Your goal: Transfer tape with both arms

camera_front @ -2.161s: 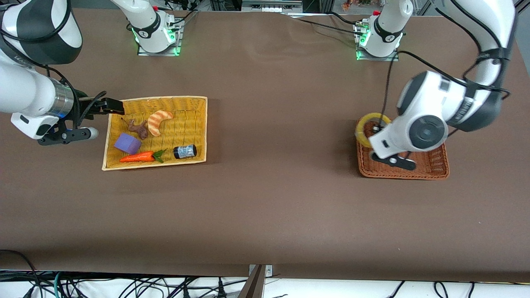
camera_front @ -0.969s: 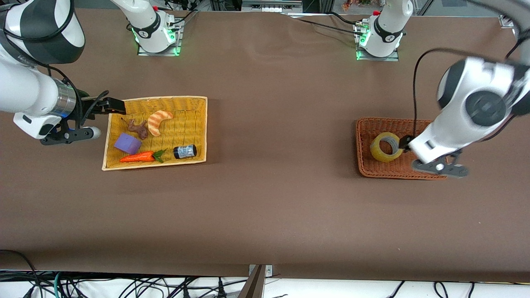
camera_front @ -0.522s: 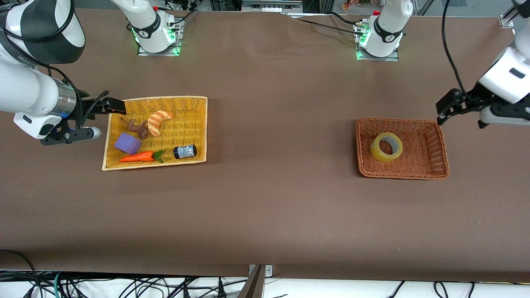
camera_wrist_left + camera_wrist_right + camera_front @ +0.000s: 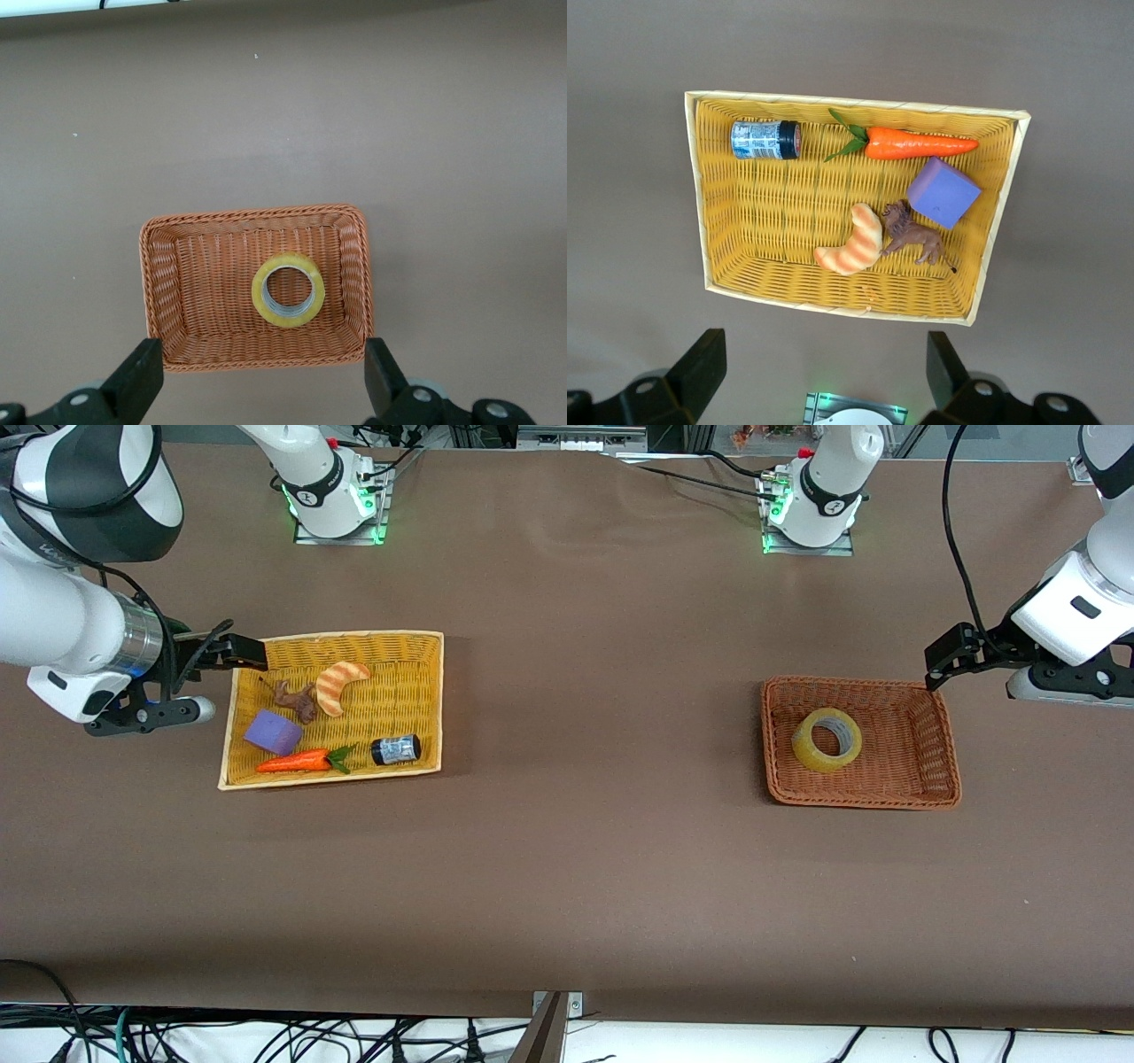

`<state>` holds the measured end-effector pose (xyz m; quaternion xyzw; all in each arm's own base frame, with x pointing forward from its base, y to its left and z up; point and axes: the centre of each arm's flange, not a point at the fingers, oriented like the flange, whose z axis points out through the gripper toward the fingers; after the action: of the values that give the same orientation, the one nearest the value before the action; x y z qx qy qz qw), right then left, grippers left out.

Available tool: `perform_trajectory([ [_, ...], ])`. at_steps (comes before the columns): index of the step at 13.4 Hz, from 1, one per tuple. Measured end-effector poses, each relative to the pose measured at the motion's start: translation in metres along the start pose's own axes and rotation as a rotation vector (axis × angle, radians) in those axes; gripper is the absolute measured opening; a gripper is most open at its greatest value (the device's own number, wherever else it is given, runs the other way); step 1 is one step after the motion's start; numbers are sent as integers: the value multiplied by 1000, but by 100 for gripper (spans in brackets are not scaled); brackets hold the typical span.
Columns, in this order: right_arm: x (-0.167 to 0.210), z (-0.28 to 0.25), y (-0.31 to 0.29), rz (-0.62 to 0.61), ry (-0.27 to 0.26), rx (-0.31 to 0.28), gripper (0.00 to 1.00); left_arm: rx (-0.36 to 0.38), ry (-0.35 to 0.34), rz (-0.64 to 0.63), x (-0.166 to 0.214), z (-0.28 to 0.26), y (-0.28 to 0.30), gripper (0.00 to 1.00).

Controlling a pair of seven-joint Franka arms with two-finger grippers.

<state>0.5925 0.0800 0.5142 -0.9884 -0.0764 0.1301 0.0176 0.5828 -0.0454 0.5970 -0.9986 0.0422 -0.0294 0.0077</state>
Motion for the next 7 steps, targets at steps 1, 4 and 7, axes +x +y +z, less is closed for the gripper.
perform_trajectory([
  [1,0,0,1,0,0,-6,100,1,12,0,-2,0,0,100],
  [4,0,0,1,1,0,-13,100,3,29,-4,-13,6,-3,100],
  [7,0,0,1,1,0,-13,100,4,33,5,-17,3,2,100],
])
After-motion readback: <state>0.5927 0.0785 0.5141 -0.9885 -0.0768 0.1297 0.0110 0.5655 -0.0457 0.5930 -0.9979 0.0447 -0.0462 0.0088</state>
